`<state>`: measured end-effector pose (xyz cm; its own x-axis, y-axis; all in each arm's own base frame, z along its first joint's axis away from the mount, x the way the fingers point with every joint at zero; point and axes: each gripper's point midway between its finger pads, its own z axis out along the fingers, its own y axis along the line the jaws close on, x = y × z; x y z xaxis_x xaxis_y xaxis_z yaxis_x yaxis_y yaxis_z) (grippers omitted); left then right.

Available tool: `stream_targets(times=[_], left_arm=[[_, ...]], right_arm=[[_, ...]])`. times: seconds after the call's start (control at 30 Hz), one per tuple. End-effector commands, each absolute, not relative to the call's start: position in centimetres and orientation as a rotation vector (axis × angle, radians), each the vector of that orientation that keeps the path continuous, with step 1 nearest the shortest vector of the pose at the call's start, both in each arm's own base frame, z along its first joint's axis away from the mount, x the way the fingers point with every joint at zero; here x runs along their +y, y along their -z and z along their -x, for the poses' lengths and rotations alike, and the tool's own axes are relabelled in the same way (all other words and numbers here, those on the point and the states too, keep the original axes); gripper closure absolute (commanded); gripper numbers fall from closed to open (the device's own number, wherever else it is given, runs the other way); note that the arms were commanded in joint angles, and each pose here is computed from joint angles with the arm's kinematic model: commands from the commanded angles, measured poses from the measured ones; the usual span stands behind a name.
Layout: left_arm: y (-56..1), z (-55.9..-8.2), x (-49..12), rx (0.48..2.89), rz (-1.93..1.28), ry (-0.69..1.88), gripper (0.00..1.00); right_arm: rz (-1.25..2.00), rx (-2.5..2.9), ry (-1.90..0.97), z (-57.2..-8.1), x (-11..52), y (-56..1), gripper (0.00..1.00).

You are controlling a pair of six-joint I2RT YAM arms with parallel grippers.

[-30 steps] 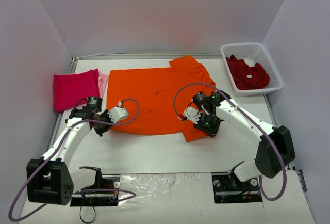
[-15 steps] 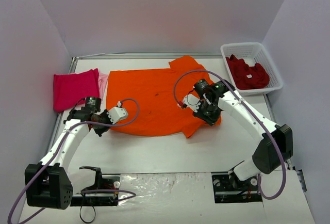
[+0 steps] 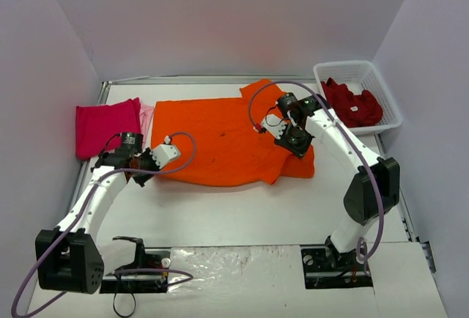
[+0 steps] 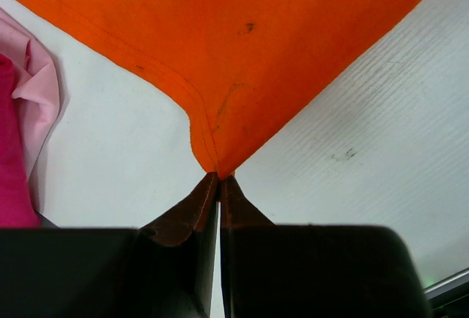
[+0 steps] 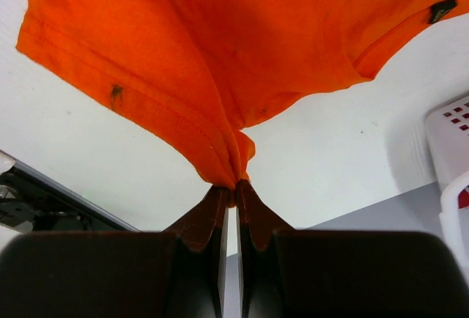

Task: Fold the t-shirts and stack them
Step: Grap the side of the flattened tshirt closest away from the robot with both arms, then fold the flattened tshirt in 1/3 of the way

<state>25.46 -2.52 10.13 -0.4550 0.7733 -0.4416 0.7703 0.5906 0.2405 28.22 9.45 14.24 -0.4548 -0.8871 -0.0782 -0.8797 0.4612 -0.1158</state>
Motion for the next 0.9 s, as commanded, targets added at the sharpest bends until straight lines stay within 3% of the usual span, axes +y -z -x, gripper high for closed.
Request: stream_targets(times=[0.0,0.87], left_arm=[[-11.9,-27.3,-1.8,2.285,-1.178,-0.086,0.98],[-10.7,-33.8,-0.5,2.336,-1.186,-0.177,0.98]], right_arm=[[1.572,2.57,0.136,-29.6,8.9,-15.3,1.0],[1.498,2.518,0.284,-40.4,10.4,-15.2,1.0]])
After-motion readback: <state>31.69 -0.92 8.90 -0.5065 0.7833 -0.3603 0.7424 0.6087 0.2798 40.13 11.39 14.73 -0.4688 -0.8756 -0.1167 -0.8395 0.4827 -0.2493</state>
